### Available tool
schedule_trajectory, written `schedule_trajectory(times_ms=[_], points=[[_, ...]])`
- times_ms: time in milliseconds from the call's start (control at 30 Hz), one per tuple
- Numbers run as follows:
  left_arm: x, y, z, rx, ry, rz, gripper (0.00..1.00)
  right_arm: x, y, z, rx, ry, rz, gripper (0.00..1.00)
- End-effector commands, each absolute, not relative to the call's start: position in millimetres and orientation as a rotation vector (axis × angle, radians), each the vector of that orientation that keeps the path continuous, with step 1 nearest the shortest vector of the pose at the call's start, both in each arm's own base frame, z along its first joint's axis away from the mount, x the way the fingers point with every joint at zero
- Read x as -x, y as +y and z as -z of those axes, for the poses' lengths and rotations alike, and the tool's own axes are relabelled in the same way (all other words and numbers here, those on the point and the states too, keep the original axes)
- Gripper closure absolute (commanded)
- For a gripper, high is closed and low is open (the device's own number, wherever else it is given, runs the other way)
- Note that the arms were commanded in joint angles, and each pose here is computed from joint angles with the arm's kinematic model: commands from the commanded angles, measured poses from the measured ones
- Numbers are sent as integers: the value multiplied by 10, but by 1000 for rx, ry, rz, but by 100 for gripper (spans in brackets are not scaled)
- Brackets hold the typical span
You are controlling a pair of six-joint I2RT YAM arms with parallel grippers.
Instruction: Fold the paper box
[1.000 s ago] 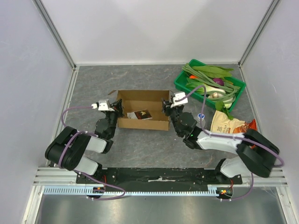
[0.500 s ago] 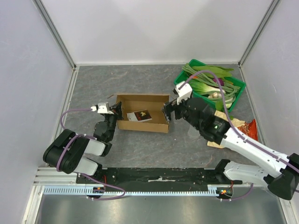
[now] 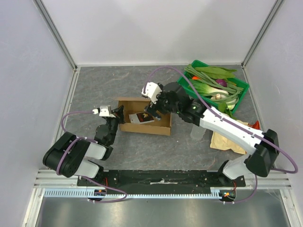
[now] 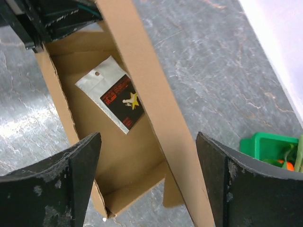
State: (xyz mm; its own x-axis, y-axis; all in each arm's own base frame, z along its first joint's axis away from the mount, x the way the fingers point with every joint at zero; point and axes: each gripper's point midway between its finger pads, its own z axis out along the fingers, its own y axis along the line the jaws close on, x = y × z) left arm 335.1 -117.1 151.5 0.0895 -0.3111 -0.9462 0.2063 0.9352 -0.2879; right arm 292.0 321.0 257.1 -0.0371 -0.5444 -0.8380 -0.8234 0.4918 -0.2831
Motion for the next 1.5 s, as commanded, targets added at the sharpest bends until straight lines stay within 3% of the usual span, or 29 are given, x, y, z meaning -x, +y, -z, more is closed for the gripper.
schedule_trajectory(times_ms=[0,100,167,200,233,267,333,367,433,600,733,867,933,967,1033,1100,1133,1200,1333,1467], points=[[-3250,-1125,-1886,109,1273,423,98,-2986,3434,-2729,1230,1585,-320,14],[-3238,-1122,-1864,124,1282,437,98,-3124,3448,-2683,1169,1565,-222,32],[-3213,-1109,-1876,168,1283,473,89,-3106,3491,-2658,1162,1547,-211,45],[-3205,-1084,-1770,204,1327,477,80,-3096,3488,-2659,1162,1544,-201,47],[-3201,-981,-1666,299,1362,468,55,-3074,3484,-2610,1171,1545,-190,48],[-3122,-963,-1785,413,1326,581,45,-3043,3492,-2640,1167,1534,-188,53],[-3047,-1029,-1331,439,1550,572,36,-3012,3480,-2598,1178,1537,-193,62],[-3041,-1071,-1699,519,1487,684,33,-2984,3488,-2594,1187,1532,-205,69],[-2861,-1037,-1272,571,1741,601,29,-2935,3500,-2533,1213,1532,-228,71],[-2480,-912,-1701,593,1682,683,27,-2813,3589,-2469,1241,1536,-284,76],[-2156,-811,-2165,535,1571,757,27,-2652,3607,-2308,1263,1579,-302,66],[-2007,-802,-2765,393,1428,784,29,-2444,3603,-2095,1224,1665,-414,49],[-2052,-918,-2886,336,1446,804,29,-2280,3596,-1833,1179,1763,-521,39],[-2195,-1030,-2874,301,1526,778,29,-2269,3613,-1825,1128,1774,-557,28],[-2306,-1287,-2915,188,1608,814,32,-2022,3652,-1605,1091,1870,-731,24],[-2586,-1542,-2780,116,1768,797,34,-1915,3701,-1615,1029,1881,-842,19],[-2643,-1693,-2713,60,1821,833,43,-1905,3658,-1588,923,1931,-882,13],[-2827,-1878,-2374,25,1931,844,50,-1912,3600,-1548,827,1980,-926,9],[-2892,-2052,-1799,31,1995,924,54,-1793,3488,-1618,733,2016,-1058,6],[-2753,-1866,-1141,127,2108,834,55,-1813,3339,-2017,650,1954,-1076,6]])
